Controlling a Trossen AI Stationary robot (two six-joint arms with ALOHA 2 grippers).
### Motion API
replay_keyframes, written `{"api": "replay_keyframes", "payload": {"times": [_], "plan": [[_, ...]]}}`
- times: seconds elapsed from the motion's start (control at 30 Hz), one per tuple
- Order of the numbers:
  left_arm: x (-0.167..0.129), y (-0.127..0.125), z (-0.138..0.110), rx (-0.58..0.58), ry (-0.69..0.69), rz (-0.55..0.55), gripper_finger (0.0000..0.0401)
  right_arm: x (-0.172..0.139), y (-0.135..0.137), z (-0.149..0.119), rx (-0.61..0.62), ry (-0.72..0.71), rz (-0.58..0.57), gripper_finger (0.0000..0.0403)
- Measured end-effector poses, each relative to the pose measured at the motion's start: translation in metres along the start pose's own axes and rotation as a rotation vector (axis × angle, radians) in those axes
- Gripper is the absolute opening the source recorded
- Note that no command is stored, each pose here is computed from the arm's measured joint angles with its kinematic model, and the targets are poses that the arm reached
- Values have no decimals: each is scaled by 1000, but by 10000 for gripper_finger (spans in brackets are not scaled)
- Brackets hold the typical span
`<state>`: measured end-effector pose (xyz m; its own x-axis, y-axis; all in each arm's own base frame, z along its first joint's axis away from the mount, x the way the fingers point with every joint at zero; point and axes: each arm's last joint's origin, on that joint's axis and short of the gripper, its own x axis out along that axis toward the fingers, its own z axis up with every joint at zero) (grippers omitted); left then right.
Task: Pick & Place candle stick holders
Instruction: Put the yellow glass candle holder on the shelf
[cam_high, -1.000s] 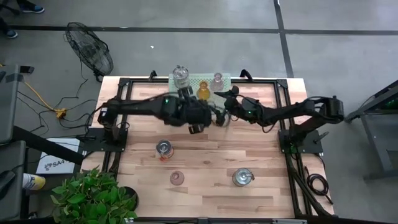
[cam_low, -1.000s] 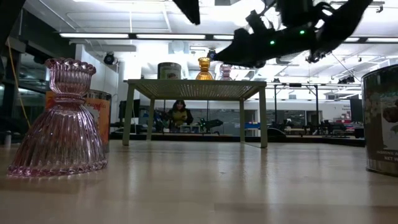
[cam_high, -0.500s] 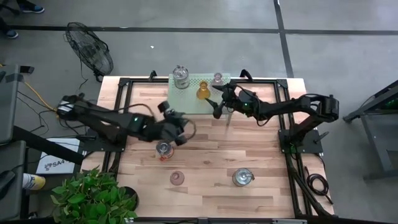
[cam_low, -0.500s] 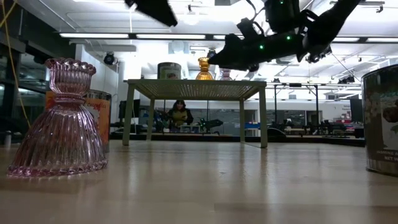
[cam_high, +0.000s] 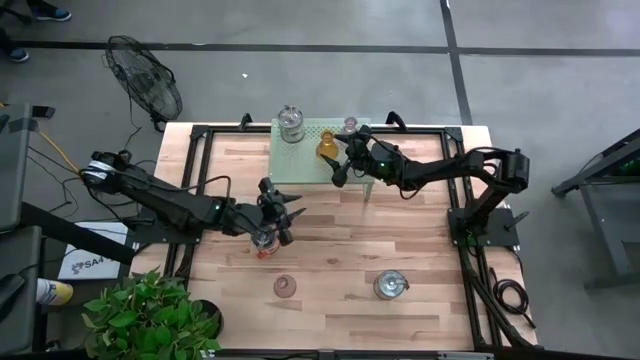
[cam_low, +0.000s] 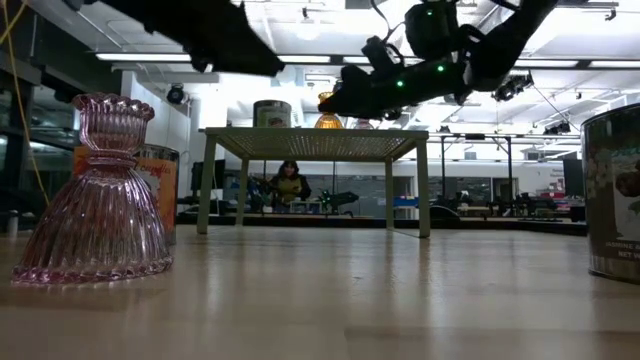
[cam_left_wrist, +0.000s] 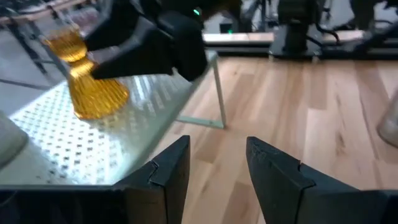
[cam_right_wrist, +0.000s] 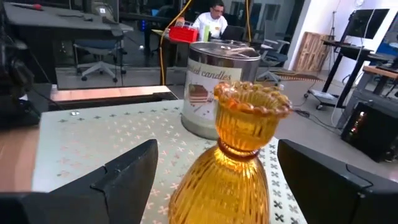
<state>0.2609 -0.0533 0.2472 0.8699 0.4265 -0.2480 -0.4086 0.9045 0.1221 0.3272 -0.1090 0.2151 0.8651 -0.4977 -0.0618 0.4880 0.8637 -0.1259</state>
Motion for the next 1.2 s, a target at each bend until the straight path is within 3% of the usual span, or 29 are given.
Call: {"api": "replay_keyframes", "payload": {"times": [0.4, 1.2], "plan": [[-1, -2, 0, 38, -5, -40, 154, 6, -5, 6, 18, -15, -36, 321], [-1, -2, 1, 52, -11, -39, 154, 8, -12, 6, 44, -43, -1, 237]]}}
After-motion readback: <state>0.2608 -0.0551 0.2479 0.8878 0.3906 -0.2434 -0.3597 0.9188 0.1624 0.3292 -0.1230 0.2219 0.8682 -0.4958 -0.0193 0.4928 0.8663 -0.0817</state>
